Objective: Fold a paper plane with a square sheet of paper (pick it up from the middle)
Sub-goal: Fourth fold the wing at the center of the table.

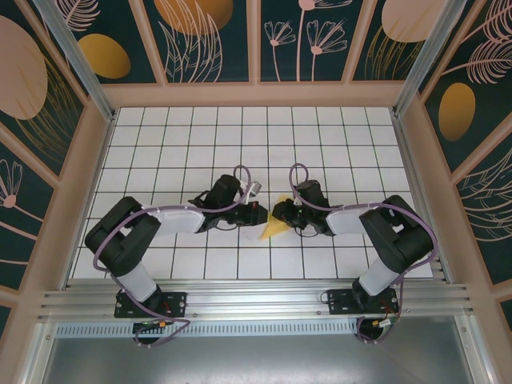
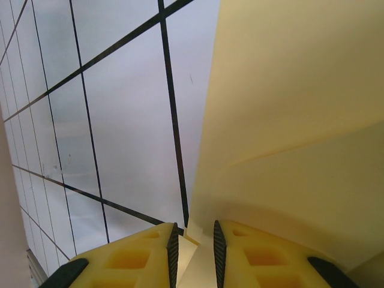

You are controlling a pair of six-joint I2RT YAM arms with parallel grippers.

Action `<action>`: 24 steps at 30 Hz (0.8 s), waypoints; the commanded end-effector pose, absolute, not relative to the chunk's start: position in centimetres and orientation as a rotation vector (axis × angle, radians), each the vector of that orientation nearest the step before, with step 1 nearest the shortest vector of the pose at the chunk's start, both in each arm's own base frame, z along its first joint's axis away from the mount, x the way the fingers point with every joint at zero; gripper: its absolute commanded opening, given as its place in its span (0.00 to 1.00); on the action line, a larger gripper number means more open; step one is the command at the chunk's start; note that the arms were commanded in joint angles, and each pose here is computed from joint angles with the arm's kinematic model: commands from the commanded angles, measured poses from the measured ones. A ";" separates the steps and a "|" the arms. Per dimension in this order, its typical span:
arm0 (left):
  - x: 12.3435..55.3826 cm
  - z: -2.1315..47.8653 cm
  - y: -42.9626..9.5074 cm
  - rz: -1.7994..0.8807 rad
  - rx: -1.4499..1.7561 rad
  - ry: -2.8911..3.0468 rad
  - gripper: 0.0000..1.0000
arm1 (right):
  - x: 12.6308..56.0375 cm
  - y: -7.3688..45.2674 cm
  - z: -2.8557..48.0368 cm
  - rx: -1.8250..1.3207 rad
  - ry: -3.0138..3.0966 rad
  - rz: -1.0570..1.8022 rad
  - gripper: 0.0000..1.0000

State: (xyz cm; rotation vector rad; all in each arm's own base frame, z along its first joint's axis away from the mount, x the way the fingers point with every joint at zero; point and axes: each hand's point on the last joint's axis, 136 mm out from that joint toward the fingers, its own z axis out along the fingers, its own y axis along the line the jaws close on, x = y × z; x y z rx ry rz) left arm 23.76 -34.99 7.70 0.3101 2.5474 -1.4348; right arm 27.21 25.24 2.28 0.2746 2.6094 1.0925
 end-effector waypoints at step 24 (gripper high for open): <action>17.0 -1.9 -32.0 -1.360 0.327 2.902 0.09 | 24.7 22.1 -2.3 0.372 2.774 0.885 0.26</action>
